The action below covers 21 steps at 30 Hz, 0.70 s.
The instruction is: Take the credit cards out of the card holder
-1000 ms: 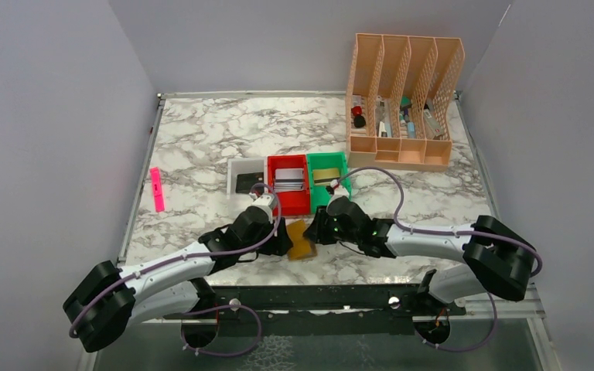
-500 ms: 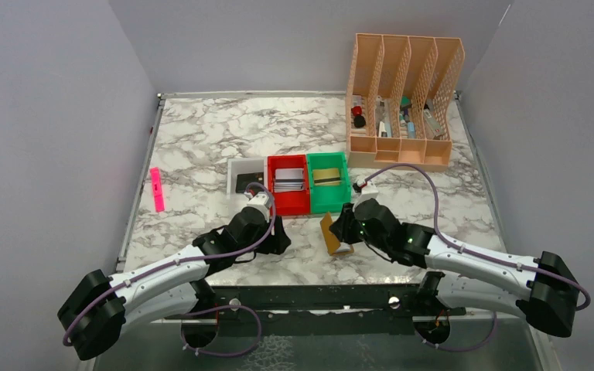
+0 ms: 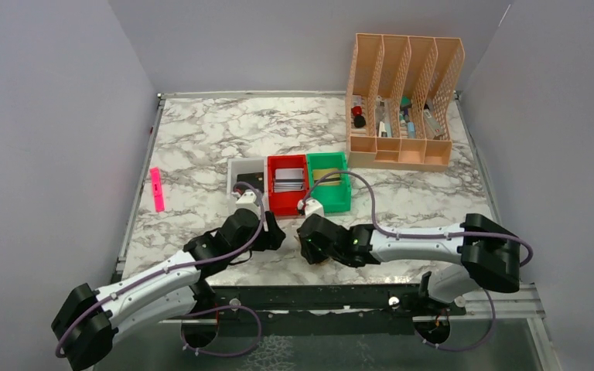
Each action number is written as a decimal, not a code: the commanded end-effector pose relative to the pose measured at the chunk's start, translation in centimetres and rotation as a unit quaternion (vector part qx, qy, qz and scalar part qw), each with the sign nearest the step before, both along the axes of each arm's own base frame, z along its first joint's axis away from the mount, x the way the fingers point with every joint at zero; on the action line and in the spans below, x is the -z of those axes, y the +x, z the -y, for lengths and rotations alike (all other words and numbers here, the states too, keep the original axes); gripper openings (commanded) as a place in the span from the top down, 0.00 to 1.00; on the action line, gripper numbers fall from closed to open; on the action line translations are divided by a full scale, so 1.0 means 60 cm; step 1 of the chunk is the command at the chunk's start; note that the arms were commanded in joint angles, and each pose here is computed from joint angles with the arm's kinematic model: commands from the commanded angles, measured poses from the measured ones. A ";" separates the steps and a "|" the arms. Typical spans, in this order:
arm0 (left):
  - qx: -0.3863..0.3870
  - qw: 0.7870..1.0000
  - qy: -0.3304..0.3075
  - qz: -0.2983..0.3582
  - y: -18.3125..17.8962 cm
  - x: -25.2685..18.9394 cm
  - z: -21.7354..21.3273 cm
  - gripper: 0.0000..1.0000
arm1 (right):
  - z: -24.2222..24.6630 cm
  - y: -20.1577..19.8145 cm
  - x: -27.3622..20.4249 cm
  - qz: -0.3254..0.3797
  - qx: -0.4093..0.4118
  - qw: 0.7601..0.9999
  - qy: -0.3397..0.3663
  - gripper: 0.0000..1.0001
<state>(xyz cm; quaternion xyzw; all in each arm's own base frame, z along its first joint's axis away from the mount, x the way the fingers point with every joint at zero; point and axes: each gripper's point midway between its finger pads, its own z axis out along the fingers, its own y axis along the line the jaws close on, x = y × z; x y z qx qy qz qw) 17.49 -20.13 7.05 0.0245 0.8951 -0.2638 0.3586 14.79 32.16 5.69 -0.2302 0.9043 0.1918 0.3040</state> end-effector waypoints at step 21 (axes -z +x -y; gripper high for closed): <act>0.027 0.998 -0.054 -0.022 -0.010 0.030 0.042 0.32 | -0.095 -0.110 -0.050 -0.053 -0.200 0.966 0.157 0.37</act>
